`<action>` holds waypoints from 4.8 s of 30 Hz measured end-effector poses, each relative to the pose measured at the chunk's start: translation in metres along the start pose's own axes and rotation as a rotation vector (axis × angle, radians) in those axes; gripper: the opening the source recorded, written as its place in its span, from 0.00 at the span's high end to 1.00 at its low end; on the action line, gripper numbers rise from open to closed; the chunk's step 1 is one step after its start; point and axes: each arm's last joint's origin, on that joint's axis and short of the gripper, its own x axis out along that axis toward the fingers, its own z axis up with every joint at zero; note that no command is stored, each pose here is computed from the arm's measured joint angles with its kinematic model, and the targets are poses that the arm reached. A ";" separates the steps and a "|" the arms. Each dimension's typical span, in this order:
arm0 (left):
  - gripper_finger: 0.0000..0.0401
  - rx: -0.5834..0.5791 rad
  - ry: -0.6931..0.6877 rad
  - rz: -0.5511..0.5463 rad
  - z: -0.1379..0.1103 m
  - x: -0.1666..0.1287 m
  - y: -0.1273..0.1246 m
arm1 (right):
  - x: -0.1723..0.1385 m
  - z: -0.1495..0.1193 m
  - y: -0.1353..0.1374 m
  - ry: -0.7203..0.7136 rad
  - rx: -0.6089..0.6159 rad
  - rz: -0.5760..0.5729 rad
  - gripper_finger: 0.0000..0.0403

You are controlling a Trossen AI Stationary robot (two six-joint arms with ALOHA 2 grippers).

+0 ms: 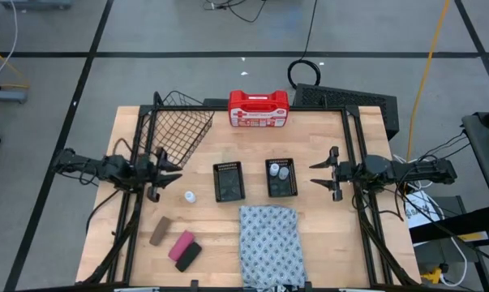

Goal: Pick & Place Medicine items
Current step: Put the white pill bottle into the right black basket

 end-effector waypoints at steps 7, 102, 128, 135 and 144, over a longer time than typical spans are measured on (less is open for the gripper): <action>0.73 -0.096 -0.182 -0.017 0.018 -0.002 -0.001 | 0.000 0.000 0.000 0.000 0.000 0.000 0.51; 0.47 -0.403 1.192 0.814 -0.057 0.057 -0.117 | 0.000 0.000 0.000 0.000 0.000 0.001 0.51; 0.47 -0.116 0.997 0.935 -0.114 0.068 -0.111 | 0.000 0.000 0.000 0.000 0.001 0.001 0.51; 0.47 -0.110 0.969 0.977 -0.113 0.074 -0.102 | 0.000 0.000 0.000 0.000 0.001 0.001 0.51; 0.47 -0.089 0.921 1.014 -0.112 0.082 -0.091 | 0.000 0.000 0.000 0.000 0.001 0.001 0.51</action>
